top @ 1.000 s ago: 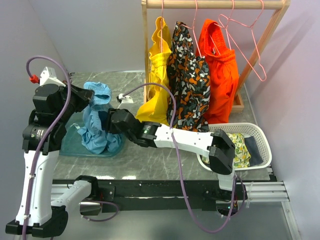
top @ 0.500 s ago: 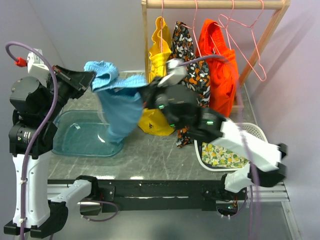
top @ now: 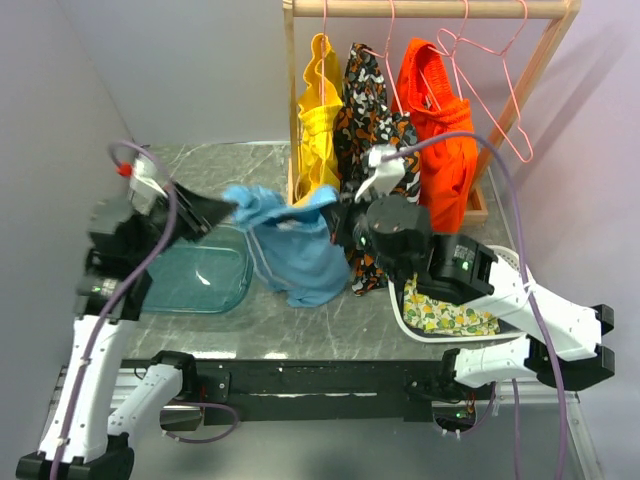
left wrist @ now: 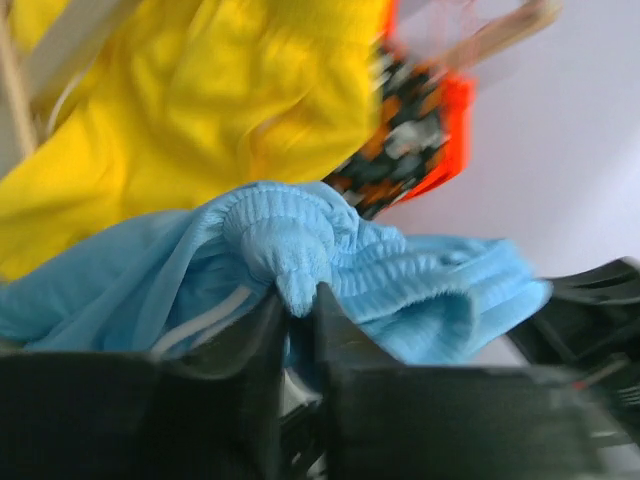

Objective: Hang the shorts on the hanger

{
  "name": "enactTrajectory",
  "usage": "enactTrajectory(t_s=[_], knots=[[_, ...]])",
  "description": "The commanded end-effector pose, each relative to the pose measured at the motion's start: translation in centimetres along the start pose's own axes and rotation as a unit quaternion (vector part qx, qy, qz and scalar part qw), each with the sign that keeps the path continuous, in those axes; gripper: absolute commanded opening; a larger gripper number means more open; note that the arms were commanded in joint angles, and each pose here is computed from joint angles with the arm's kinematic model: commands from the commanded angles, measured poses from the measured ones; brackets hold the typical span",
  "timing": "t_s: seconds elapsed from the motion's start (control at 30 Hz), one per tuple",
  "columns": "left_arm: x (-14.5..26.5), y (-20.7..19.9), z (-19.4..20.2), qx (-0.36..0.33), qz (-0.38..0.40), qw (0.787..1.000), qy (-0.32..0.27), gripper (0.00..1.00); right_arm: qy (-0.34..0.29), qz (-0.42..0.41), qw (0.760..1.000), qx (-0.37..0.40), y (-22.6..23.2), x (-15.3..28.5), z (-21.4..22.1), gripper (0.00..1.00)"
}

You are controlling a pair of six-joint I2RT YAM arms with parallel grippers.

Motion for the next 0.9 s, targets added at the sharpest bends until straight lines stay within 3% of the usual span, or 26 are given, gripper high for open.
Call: enactTrajectory(t_s=[0.0,0.03,0.13,0.2,0.3,0.5,0.57,0.87], knots=[[-0.2,6.1,4.3,0.01,-0.025,0.999,0.047,0.44,0.016,0.05,0.999,0.0,-3.6,1.6,2.4,0.0],[-0.1,7.3,5.0,0.003,-0.035,0.998,0.051,0.55,0.022,0.051,0.998,-0.002,-4.1,2.0,3.1,0.0],[0.0,10.4,7.0,0.002,-0.057,0.996,0.069,0.69,0.051,0.064,0.997,0.005,-5.4,2.2,6.2,0.0],[-0.1,11.8,7.8,0.002,-0.073,0.994,0.078,0.7,0.066,0.074,0.995,0.013,-6.2,2.4,7.6,0.0],[-0.5,12.5,9.3,-0.013,-0.073,0.991,0.11,0.67,0.078,0.086,0.993,0.025,-6.9,2.8,8.3,0.0],[-1.3,12.8,15.8,-0.063,-0.101,0.976,0.182,0.46,0.097,0.12,0.987,0.052,-7.9,2.6,9.2,0.0],[-1.3,13.9,16.8,-0.069,-0.127,0.973,0.178,0.43,0.099,0.123,0.986,0.053,-8.1,2.5,9.3,0.0],[-2.2,14.7,21.7,-0.054,-0.113,0.97,0.211,0.39,0.103,0.113,0.987,0.048,-8.1,2.2,9.1,0.0]])
Point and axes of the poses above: each gripper's point midway between its finger pads, its own x axis back along the fingers, its own y axis along the line the jaws close on, z = x × y, the point moved 4 cm from there along x, back along the fingers, and after that the axes turned 6 degrees about x, right-handed, at the moved point
